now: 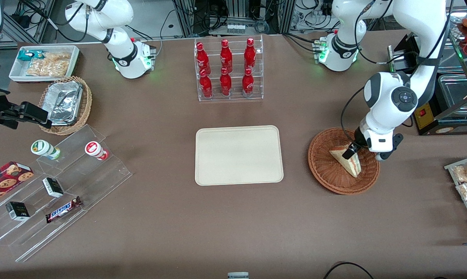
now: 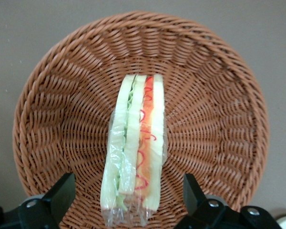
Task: Place sandwich from basket to tray
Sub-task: 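Lower the left gripper and close it on the wrapped sandwich, then lift the sandwich and carry it over the cream tray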
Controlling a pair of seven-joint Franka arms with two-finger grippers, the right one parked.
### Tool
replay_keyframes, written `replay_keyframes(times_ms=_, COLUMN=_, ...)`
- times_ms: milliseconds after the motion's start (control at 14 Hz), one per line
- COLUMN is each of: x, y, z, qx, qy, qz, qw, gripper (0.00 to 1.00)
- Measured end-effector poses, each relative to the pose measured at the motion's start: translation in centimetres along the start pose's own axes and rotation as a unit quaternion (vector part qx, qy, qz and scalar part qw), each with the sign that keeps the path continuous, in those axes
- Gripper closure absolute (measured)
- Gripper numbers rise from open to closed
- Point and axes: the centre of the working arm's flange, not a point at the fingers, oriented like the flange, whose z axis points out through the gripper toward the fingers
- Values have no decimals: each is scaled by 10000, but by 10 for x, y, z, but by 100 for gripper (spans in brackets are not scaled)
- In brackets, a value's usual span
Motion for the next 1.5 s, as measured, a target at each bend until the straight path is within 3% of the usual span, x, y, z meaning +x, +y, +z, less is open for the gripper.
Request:
replay_keyframes(times_ms=357, x=-1, y=-2, z=26, qx=62, qy=-105, qz=-126, qw=9998, gripper=5)
replay_keyframes(times_ms=429, x=-1, y=-1, z=26, qx=64, qy=-107, qz=-146, qw=9998, gripper=12)
replay_keyframes(times_ms=643, x=-3, y=4, z=23, qx=35, qy=-63, qz=-22, qw=10000, gripper=48)
replay_keyframes(times_ms=786, x=-2, y=9, z=16, qx=-24, qy=-2, qz=389, qw=9992, gripper=64)
replay_keyframes(times_ms=857, x=-1, y=11, z=11, qx=-61, qy=39, qz=640, qw=9979, gripper=68)
replay_keyframes(times_ms=1000, x=-2, y=22, z=-5, qx=-14, qy=19, qz=1335, qw=9910, gripper=74)
replay_keyframes(times_ms=1143, x=-14, y=46, z=-32, qx=315, qy=-295, qz=2000, qw=9788, gripper=85)
replay_keyframes(times_ms=1286, x=-40, y=79, z=-67, qx=613, qy=-575, qz=2462, qw=9656, gripper=85)
replay_keyframes(times_ms=1500, x=-96, y=126, z=-88, qx=567, qy=-540, qz=3080, qw=9482, gripper=85)
